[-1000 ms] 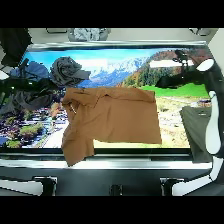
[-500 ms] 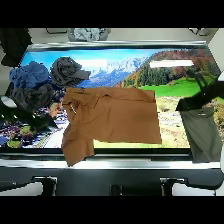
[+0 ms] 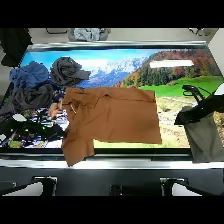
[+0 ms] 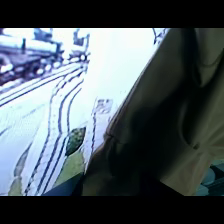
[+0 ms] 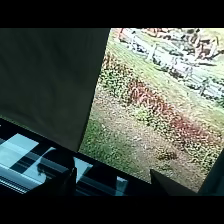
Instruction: Fold the shirts.
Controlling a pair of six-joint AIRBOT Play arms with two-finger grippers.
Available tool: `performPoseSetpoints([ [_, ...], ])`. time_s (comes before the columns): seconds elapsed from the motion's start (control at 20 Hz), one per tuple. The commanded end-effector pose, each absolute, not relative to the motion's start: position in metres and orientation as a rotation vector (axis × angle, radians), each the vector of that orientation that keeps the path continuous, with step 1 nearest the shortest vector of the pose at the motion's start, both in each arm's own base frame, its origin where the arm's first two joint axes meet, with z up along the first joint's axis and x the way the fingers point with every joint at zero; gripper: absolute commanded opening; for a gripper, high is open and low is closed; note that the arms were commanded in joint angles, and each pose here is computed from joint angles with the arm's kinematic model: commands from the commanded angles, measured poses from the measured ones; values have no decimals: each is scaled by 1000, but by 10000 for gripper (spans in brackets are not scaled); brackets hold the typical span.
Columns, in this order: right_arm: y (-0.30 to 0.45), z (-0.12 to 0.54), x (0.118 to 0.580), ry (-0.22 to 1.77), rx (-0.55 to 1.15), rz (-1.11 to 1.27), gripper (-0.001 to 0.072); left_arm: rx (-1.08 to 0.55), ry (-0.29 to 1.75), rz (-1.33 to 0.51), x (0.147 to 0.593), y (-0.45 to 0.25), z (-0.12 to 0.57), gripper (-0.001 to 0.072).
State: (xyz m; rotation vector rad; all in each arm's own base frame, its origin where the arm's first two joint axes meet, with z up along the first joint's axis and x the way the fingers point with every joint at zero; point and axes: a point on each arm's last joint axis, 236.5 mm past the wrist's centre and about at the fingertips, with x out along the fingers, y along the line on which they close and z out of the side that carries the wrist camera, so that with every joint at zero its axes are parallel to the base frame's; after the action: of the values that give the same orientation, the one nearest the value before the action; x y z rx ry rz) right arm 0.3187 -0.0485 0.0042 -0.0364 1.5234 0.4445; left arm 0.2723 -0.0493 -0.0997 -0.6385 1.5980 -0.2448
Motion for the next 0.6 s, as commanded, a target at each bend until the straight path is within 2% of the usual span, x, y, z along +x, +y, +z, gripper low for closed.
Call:
performPoseSetpoints([
  [0.0,-48,4,316,1527,-38,449,534,-629,1529,-229,287,-47,-104,445],
  [0.25,-46,4,314,1534,-33,456,534,-621,1489,-199,297,-41,-107,427],
  [0.35,-46,4,314,1534,-33,456,534,-623,1494,-198,297,-42,-109,310],
  [0.4,-46,4,314,1535,-33,456,534,-626,1501,-202,296,-44,-110,302],
  [0.45,-46,4,313,1537,-33,456,535,-627,1509,-210,295,-47,-110,210],
  [0.5,-47,2,311,1543,-32,456,540,-623,1513,-216,294,-49,-110,72],
  [0.55,-46,-3,307,1560,-27,458,565,-620,1514,-220,294,-51,-110,27],
])
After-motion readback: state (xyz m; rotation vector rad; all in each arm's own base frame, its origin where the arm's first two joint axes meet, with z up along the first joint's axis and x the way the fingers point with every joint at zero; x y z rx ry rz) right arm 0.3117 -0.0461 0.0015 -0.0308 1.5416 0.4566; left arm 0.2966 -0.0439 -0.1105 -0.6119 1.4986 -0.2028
